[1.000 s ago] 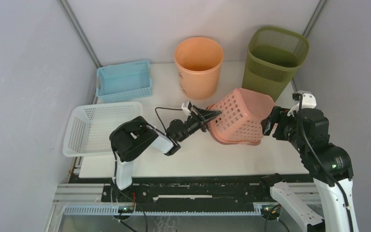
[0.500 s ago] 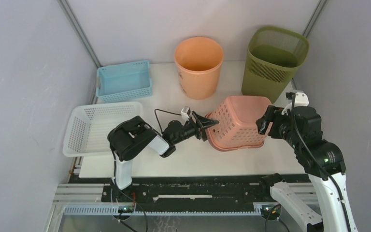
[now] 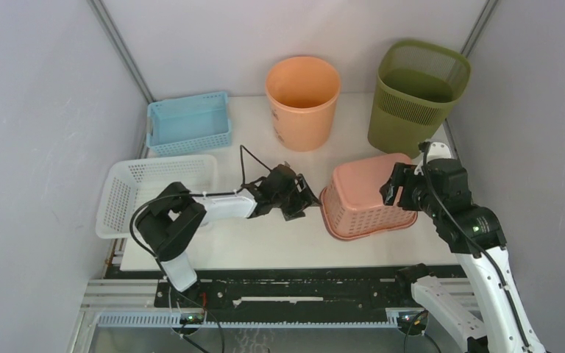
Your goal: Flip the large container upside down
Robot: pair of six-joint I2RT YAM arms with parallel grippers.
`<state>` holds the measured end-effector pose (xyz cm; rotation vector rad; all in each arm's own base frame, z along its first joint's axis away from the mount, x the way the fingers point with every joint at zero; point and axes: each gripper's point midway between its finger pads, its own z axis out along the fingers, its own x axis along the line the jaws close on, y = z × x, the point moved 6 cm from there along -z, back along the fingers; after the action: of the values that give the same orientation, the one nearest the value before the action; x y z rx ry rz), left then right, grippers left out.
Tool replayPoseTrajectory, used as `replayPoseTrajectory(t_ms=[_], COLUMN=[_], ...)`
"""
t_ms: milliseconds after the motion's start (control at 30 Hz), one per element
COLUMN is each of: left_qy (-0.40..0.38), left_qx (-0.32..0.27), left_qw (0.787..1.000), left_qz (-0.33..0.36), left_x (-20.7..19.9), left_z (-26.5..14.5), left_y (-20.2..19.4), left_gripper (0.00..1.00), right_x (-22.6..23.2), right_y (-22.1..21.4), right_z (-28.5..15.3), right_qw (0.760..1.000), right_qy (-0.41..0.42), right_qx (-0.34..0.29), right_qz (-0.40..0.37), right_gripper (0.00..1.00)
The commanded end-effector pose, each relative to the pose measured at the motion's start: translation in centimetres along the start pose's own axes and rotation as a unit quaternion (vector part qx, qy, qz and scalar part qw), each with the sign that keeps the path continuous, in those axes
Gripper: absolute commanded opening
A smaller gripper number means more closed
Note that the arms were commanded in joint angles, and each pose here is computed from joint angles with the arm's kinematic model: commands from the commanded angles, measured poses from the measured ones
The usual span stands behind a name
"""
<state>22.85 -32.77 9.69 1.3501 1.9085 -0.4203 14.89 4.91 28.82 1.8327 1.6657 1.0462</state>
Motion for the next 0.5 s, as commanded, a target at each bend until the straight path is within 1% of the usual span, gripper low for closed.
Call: replayPoseTrajectory(t_ms=[0,133,200,300,400,467], left_qy=[0.114,0.115,0.109,0.097,0.078,0.074], left_qx=[-0.03,-0.046,-0.062,-0.099,-0.136,-0.159], left_qw=[0.99,0.989,0.986,0.979,0.973,0.968], left_qz=[0.073,0.087,0.109,0.151,0.171,0.18], left_x=[1.4,1.1,0.3,-1.3,-2.3,-2.5], left_z=[-2.6,-3.7,-4.9,-7.9,-11.5,-13.2], left_y=[1.3,1.6,1.9,2.5,3.0,3.4], left_gripper=[0.74,0.75,0.76,0.85,0.99,1.0], right_x=[0.6,0.8,1.0,2.1,4.5,6.7], right_y=[0.8,0.7,0.5,0.5,0.5,0.3], right_z=[0.6,0.8,0.9,1.0,1.0,1.4], right_qw=[1.0,1.0,1.0,0.999,0.995,0.992], right_qy=[0.017,0.023,0.026,0.051,0.099,0.129], right_qx=[-0.021,-0.018,-0.015,-0.013,-0.013,-0.007], right_qz=[0.009,0.008,0.008,0.006,0.004,-0.01], right_gripper=[0.75,0.75,0.75,0.74,0.72,0.69])
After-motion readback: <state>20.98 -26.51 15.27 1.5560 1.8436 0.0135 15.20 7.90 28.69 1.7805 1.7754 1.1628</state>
